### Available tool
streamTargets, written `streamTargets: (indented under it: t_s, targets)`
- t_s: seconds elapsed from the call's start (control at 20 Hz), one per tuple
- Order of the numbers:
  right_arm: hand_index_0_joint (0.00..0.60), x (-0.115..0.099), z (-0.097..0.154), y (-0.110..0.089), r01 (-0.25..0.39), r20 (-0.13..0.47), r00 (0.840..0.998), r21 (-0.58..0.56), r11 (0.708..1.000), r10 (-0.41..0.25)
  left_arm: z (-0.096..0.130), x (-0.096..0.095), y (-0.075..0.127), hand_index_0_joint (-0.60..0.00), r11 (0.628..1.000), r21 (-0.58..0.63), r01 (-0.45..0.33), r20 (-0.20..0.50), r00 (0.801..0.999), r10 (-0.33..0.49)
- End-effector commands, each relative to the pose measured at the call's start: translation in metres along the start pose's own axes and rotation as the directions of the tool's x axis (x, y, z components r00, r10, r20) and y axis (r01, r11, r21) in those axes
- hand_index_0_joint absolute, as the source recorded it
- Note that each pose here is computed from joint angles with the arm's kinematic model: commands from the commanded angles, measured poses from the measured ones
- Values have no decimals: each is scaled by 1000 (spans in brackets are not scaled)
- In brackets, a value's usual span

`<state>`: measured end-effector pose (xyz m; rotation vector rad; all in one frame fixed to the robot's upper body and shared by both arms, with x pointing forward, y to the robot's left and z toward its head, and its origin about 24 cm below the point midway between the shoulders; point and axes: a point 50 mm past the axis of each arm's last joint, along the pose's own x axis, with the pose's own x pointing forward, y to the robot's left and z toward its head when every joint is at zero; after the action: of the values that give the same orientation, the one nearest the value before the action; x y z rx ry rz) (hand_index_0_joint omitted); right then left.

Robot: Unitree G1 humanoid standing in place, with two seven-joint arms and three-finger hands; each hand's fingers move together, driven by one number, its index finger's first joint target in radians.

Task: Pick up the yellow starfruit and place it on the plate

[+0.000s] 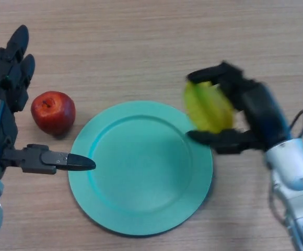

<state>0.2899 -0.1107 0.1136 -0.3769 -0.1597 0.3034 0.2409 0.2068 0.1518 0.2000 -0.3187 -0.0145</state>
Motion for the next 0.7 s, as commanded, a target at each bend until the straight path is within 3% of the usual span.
streamTargets:
  t_s: [0.05, 0.25, 0.35, 0.4, 0.5, 0.55, 0.7]
  targets:
    - [600, 0, 31, -2, 58, 162, 984, 101, 993, -74, 39, 0, 20, 0, 996, 35, -88, 251, 965, 76]
    - [600, 2, 22, 24, 11, 143, 989, 163, 987, -34, 35, -1, 19, 0, 996, 26, -86, 249, 965, 77]
    - [600, 0, 12, 34, -25, 97, 995, 155, 988, 10, 33, -3, 20, 0, 996, 19, -89, 248, 965, 81]
    - [600, -3, 5, 39, -66, 46, 997, 116, 991, 61, 31, -3, 21, 0, 996, 14, -89, 244, 966, 83]
    - [600, -3, -1, 42, -99, 12, 995, 29, 995, 99, 28, -4, 19, 0, 997, 13, -81, 229, 970, 76]
    - [552, -3, -2, 43, -103, 7, 995, 15, 995, 103, 28, -4, 19, 0, 997, 13, -78, 224, 972, 73]
    - [151, -1, -1, 42, -89, 20, 996, -25, 996, 90, 27, -4, 19, 0, 998, 7, -65, 206, 976, 63]
